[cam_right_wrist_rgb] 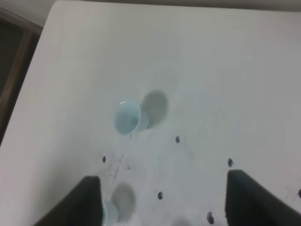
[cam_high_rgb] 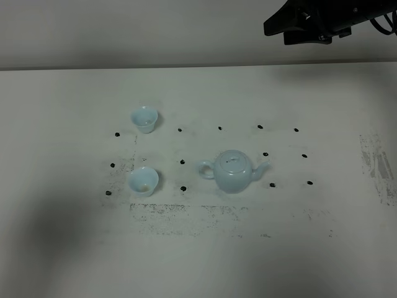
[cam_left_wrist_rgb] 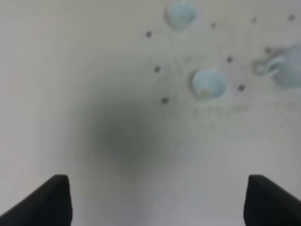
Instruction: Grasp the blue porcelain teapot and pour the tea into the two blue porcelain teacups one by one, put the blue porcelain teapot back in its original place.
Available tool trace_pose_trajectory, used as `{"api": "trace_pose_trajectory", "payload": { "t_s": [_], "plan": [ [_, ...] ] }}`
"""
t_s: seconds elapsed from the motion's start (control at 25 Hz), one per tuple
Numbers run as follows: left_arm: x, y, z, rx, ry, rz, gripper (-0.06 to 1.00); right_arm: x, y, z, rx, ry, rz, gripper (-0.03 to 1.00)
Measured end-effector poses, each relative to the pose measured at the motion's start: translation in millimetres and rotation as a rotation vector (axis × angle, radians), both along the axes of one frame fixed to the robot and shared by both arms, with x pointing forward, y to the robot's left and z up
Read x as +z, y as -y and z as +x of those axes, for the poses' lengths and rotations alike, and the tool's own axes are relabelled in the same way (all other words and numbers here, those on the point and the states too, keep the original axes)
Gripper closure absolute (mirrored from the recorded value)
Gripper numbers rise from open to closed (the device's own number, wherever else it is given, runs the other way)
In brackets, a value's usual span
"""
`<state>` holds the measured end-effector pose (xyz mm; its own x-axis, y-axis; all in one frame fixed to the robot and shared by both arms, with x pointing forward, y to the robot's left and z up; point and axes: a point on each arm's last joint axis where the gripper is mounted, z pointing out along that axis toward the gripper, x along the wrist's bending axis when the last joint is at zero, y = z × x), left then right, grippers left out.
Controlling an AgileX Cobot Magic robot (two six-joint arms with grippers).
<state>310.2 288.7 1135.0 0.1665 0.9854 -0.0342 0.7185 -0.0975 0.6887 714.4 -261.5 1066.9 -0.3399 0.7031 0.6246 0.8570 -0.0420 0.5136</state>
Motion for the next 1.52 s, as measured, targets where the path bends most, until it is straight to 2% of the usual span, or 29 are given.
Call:
{"api": "trace_pose_trajectory", "payload": {
  "t_s": [0.4,0.6,0.88,1.52],
  "plan": [
    [-78.1,-1.5,-50.3,0.022,-0.006,-0.001,0.19,0.0,0.0,0.0,0.000,0.001,0.000,0.39],
    [-101.8,-2.5,-58.2,0.032,0.034,0.004,0.19,0.0,0.0,0.0,0.005,0.006,-0.003,0.39],
    [-103.0,-3.0,-70.1,0.040,0.131,0.001,0.19,0.0,0.0,0.0,0.010,0.012,-0.007,0.39],
    [-103.3,-3.2,-78.0,0.041,0.190,0.002,0.19,-0.3,0.2,0.0,0.034,0.041,-0.026,0.39]
  ]
}}
